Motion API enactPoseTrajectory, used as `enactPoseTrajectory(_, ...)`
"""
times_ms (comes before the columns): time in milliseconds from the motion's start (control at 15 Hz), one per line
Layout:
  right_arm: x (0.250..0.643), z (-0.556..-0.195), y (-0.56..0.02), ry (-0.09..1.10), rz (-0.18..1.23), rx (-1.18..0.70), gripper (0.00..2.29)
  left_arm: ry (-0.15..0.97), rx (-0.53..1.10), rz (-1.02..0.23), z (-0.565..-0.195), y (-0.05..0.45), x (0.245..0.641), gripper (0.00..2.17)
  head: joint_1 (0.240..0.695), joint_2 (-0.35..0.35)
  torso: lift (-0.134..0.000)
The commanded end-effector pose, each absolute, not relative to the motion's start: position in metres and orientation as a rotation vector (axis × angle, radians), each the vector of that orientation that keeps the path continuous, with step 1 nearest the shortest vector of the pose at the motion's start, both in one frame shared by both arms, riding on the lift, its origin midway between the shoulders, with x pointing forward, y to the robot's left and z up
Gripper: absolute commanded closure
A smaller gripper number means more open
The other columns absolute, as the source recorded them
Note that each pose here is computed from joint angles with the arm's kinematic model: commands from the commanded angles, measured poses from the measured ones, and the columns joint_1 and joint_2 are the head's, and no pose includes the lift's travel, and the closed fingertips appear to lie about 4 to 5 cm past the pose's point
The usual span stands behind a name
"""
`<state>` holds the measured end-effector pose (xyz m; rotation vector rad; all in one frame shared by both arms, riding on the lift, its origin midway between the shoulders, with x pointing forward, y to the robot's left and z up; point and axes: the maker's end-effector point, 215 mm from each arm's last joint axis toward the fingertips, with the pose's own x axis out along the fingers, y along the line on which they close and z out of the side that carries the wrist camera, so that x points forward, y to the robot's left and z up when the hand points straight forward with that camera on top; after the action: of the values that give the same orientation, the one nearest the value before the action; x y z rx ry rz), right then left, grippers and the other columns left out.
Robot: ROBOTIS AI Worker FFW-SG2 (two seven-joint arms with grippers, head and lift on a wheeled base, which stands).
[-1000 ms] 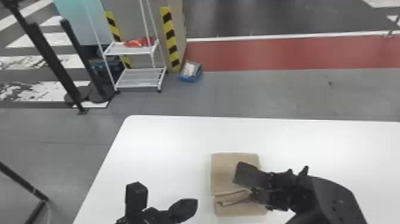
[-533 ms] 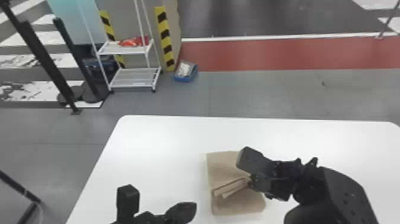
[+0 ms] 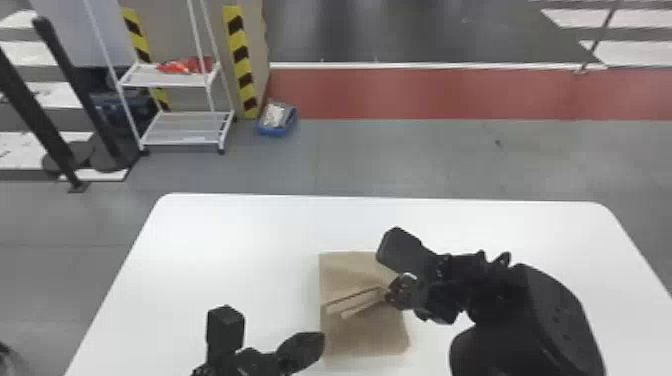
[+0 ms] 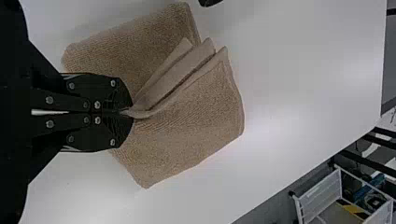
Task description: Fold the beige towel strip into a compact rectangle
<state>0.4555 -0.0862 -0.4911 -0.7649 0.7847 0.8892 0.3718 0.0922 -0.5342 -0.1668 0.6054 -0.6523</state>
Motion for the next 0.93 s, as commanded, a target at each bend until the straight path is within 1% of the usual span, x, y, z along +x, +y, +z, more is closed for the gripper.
enactPoseTrajectory(0,0.456,-0.489,-0.087,0.780,0.893,-0.750,1.43,0.610,-0.148,-0.646,-0.549,0.089,0.385,1.69,0.695,0.011,0.000)
enactPoseTrajectory(133,0.457,-0.488,-0.085,0.777,0.896,-0.752,1.43,0.626,-0.106,-0.621,-0.567,0.093,0.394,1.69,0.695,0.007,0.000)
enactPoseTrajectory(333,0.462,-0.482,-0.081,0.760,0.904,-0.763,1.43,0.652,-0.084,-0.612,-0.584,0.091,0.393,1.70,0.695,0.012,0.000)
enactPoseTrajectory(600,0.460,-0.483,-0.080,0.767,0.910,-0.757,1.43,0.639,-0.084,-0.615,-0.582,0.088,0.395,1.71,0.695,0.013,0.000)
enactPoseTrajectory(867,0.443,-0.459,-0.066,0.728,0.952,-0.730,1.43,0.637,-0.083,-0.620,-0.579,0.086,0.395,1.71,0.695,0.014,0.000)
